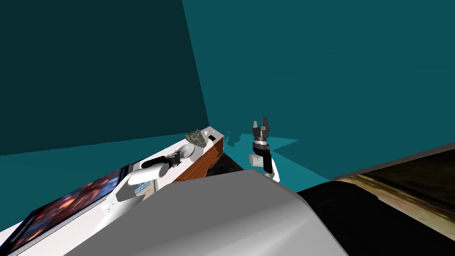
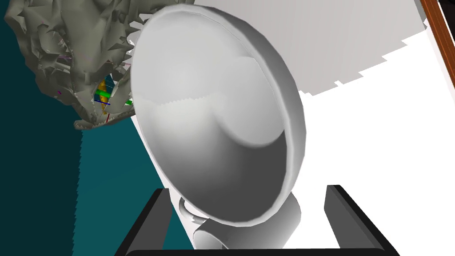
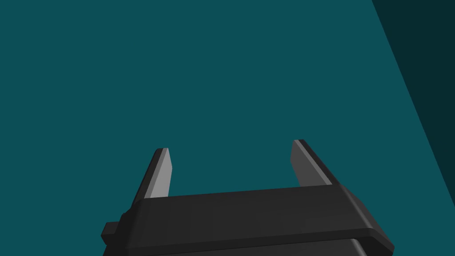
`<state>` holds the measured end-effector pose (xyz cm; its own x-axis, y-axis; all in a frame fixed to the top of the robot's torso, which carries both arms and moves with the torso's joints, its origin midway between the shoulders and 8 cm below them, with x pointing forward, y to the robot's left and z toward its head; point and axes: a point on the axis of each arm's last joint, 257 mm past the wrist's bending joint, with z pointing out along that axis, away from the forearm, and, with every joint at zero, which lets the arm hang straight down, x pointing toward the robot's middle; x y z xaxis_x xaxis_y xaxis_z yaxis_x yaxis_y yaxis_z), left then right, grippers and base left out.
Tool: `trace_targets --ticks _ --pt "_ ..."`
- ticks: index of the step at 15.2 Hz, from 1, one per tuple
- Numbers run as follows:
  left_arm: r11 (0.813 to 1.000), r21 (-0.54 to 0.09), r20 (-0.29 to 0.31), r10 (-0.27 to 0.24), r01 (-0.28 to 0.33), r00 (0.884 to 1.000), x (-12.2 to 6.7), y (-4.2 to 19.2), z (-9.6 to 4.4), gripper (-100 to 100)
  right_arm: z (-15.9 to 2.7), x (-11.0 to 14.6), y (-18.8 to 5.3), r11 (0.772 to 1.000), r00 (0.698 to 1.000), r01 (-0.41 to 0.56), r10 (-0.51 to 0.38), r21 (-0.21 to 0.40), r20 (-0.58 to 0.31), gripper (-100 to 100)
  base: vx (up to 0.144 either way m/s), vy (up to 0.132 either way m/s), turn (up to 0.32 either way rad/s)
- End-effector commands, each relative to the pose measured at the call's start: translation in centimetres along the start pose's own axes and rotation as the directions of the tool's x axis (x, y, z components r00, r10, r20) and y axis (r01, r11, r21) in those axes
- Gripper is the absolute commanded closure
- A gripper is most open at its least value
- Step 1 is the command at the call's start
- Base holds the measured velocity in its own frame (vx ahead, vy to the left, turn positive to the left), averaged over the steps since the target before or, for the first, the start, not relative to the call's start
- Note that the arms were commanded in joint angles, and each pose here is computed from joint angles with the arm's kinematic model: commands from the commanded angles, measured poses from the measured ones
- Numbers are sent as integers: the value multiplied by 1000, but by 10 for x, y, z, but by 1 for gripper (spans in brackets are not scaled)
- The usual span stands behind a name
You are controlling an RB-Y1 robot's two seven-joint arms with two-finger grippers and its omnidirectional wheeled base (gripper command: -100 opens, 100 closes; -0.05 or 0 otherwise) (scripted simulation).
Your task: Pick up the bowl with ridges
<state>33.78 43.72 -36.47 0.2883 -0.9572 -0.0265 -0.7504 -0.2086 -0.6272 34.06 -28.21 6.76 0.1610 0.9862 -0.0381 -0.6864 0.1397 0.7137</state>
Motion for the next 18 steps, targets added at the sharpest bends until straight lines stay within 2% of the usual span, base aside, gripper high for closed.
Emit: trace_targets --ticks 1,4,7,9,13,15,18 --pt "999 -37 5 -10 11 1000 -3 9 1 -100 0 0 0 1000 1000 0 0 0 0 0 38 -22 -19" --pt "994 -107 14 -35 37 999 -7 25 2 -100 0 0 0 1000 1000 0 0 0 0 0 43 -28 -20" --pt "988 -143 19 -46 48 999 -9 34 2 -100 0 0 0 1000 1000 0 0 0 0 0 45 -26 -16" --pt "979 -195 25 -65 68 998 -11 46 1 -100 0 0 0 1000 1000 0 0 0 0 0 43 -24 -22" --pt "965 -248 31 -82 87 996 -12 59 0 -100 0 0 0 1000 1000 0 0 0 0 0 47 -21 -17" --pt "967 -241 30 -80 85 996 -12 57 0 -100 0 0 0 1000 1000 0 0 0 0 0 17 -16 12" --pt "965 -244 32 -86 91 996 -12 64 12 -100 0 0 0 1000 1000 0 0 0 0 0 -1 3 -13"
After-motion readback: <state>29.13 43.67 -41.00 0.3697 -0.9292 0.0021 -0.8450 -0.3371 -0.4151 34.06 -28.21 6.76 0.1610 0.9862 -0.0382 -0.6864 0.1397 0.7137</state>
